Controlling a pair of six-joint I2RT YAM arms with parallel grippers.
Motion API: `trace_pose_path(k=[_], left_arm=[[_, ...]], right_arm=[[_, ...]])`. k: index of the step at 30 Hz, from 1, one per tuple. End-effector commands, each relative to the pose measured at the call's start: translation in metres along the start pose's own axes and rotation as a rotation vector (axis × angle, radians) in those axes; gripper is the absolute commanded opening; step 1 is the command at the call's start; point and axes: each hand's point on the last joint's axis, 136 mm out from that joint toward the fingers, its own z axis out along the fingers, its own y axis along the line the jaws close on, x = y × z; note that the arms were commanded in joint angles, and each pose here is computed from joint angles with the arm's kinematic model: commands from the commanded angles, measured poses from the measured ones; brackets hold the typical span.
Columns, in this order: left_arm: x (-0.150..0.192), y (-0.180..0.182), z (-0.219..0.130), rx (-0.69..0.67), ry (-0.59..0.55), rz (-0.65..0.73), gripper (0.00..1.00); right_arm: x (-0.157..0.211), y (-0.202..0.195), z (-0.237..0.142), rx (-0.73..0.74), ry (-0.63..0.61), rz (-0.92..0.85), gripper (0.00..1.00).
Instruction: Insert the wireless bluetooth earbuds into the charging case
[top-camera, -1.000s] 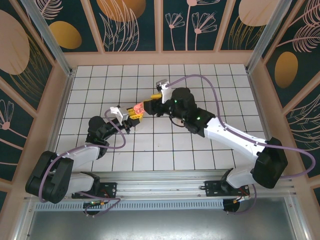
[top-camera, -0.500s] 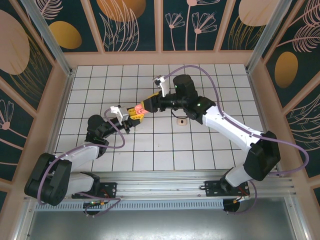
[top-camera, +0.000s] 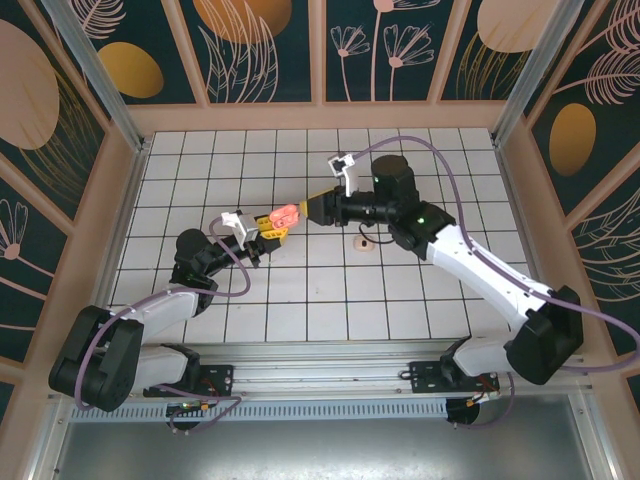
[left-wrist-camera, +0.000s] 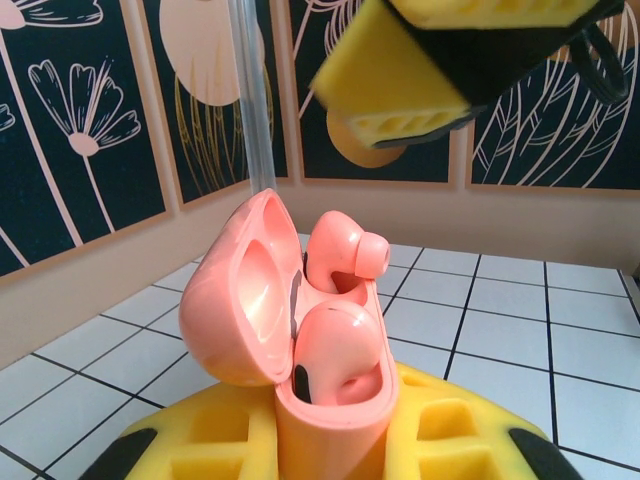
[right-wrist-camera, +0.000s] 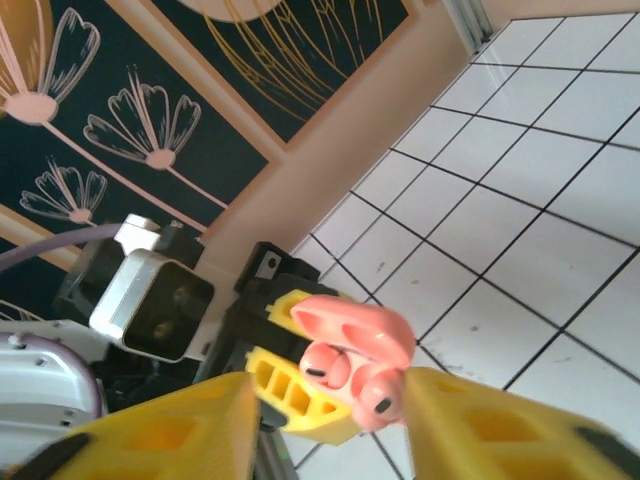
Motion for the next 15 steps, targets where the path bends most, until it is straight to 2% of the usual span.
trace_pose_path(k=[1,6,15], left_arm=[[-0.012,0.002,0.003,0.005,-0.025,0.040,0.10],[-0.013,0.001,0.003,0.007,-0.028,0.041,0.09],[-0.012,0.002,0.003,0.005,-0.028,0.042,0.10]], right_arm=[[0.012,0.000,-0.005,-0.011,-0.003,0.084,0.34],[0.026,0.000,0.002,-0.016,0.021,0.113,0.28],[0.031,0.001,0.021,-0.040,0.048,0.111,0.21]])
